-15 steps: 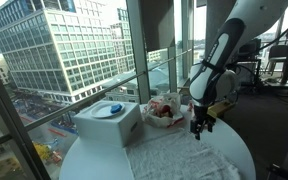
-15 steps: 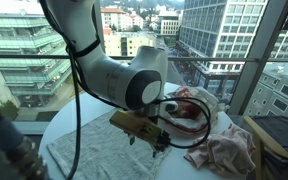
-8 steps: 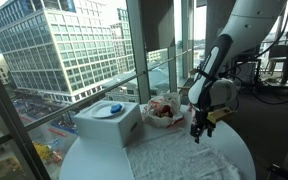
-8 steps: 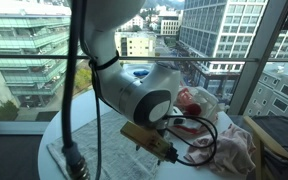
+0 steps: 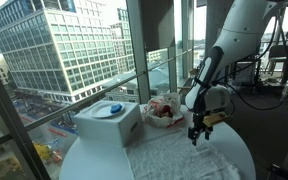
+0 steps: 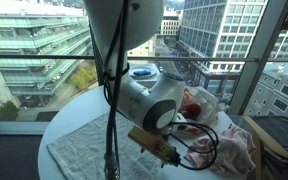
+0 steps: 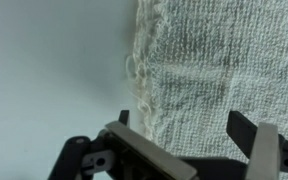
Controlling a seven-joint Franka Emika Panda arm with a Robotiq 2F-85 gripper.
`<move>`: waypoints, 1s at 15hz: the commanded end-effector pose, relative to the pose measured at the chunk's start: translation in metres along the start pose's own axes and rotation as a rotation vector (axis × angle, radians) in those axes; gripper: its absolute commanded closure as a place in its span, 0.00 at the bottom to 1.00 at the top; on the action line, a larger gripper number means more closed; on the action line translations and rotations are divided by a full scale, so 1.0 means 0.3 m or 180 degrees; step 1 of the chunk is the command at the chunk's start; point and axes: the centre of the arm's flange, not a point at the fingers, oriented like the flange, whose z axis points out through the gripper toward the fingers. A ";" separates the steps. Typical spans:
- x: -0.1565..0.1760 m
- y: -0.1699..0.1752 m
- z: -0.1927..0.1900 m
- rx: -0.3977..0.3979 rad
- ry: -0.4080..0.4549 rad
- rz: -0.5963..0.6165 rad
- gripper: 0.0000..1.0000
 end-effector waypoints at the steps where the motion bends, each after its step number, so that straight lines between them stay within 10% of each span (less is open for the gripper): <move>1: 0.039 0.004 0.033 0.0028 0.0017 0.0124 0.00; 5: 0.043 0.012 0.053 0.0039 -0.0008 0.0193 0.03; 6: 0.040 0.011 0.052 0.0045 -0.0001 0.0194 0.27; 15: 0.023 0.043 0.028 0.0044 -0.0020 0.0294 0.83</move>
